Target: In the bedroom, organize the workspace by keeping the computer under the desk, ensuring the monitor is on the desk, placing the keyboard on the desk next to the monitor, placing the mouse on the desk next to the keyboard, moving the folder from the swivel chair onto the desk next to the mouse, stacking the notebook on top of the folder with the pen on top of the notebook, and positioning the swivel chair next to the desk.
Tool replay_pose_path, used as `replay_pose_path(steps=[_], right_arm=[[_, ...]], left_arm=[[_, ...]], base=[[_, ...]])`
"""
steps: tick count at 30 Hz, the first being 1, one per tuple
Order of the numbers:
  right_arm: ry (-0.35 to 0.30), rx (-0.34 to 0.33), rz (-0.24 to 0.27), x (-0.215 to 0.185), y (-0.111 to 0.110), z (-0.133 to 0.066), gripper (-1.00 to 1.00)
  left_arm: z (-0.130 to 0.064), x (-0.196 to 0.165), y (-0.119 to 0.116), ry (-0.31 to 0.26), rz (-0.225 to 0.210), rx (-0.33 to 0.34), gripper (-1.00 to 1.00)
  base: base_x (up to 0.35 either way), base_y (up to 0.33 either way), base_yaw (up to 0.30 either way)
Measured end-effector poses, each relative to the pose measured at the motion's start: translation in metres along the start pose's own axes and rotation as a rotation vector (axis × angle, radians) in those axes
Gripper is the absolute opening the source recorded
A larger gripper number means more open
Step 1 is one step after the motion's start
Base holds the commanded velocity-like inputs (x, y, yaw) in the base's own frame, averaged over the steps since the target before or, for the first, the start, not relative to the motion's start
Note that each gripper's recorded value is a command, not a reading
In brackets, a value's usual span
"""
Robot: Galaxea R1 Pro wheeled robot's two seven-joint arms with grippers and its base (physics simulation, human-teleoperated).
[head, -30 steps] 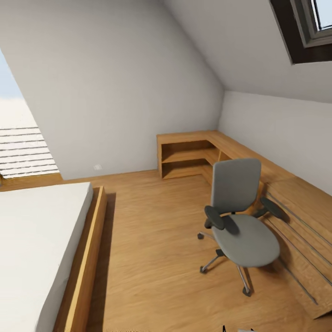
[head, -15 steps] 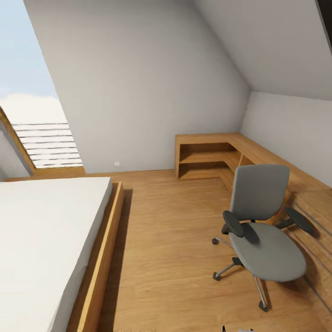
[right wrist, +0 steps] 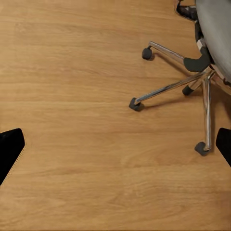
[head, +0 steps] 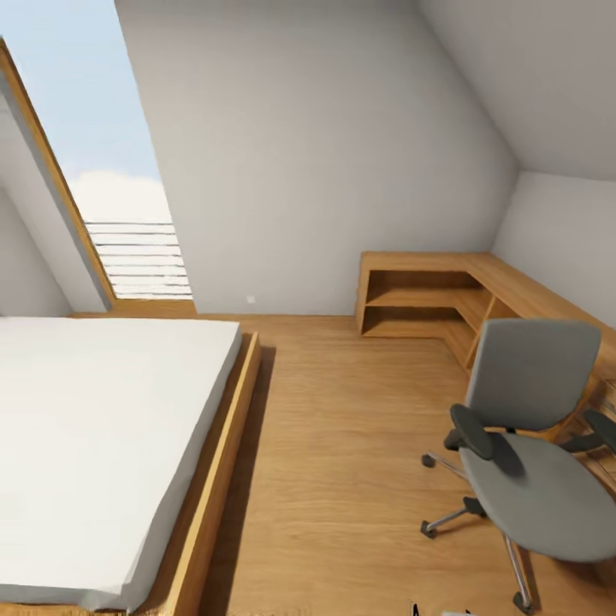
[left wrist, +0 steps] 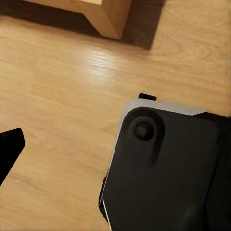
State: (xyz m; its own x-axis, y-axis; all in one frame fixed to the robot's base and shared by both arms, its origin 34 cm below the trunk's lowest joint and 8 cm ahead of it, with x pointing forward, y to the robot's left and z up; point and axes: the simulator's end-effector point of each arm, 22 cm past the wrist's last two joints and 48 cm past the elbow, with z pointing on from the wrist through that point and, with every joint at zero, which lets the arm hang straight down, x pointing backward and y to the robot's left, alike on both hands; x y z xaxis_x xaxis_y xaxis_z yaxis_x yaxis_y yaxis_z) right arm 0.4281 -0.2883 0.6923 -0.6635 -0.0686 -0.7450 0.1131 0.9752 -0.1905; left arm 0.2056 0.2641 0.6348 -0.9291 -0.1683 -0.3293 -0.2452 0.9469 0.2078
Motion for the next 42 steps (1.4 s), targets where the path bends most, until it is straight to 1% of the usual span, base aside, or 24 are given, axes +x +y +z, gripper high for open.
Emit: replay_pose_path(steps=[6, 8, 11, 15, 20, 25, 28, 33, 42], right_arm=[[0.0, 0.002, 0.001, 0.0, -0.001, 0.0, 1.0], [0.0, 0.003, 0.001, 0.0, -0.002, 0.0, 1.0], [0.0, 0.004, 0.001, 0.0, -0.002, 0.0, 1.0], [0.0, 0.005, 0.0, 0.0, -0.003, 0.001, 1.0], [0.0, 0.006, 0.0, 0.0, -0.004, 0.001, 1.0], [-0.001, 0.004, -0.001, 0.0, -0.003, 0.001, 1.0], [-0.001, 0.004, -0.002, 0.0, -0.003, 0.001, 1.0], [-0.002, 0.005, -0.001, 0.0, -0.004, 0.0, 1.0], [-0.003, 0.005, -0.002, 0.0, -0.004, 0.0, 1.0]], left_arm=[[0.002, -0.048, -0.016, -0.094, -0.05, 0.041, 1.0], [0.002, -0.061, -0.022, -0.12, -0.064, 0.054, 1.0], [0.002, -0.077, -0.025, -0.15, -0.083, 0.068, 1.0], [0.001, -0.082, -0.025, -0.165, -0.088, 0.072, 1.0], [0.0, -0.088, -0.02, -0.22, -0.102, 0.066, 1.0], [-0.002, -0.08, -0.004, -0.264, -0.093, 0.038, 1.0], [-0.004, -0.079, 0.001, -0.293, -0.085, 0.035, 1.0], [-0.008, -0.078, -0.001, -0.324, -0.063, 0.048, 1.0], [-0.011, -0.077, -0.01, -0.336, -0.028, 0.075, 1.0]], base=[[0.0, 0.0, 0.277], [0.0, 0.0, 0.277], [0.0, 0.0, 0.275], [0.0, 0.0, 0.203], [0.0, 0.0, 0.079], [0.0, 0.0, 0.026], [0.0, 0.0, 0.01], [0.079, -0.001, 0.004], [0.268, -0.089, 0.001]])
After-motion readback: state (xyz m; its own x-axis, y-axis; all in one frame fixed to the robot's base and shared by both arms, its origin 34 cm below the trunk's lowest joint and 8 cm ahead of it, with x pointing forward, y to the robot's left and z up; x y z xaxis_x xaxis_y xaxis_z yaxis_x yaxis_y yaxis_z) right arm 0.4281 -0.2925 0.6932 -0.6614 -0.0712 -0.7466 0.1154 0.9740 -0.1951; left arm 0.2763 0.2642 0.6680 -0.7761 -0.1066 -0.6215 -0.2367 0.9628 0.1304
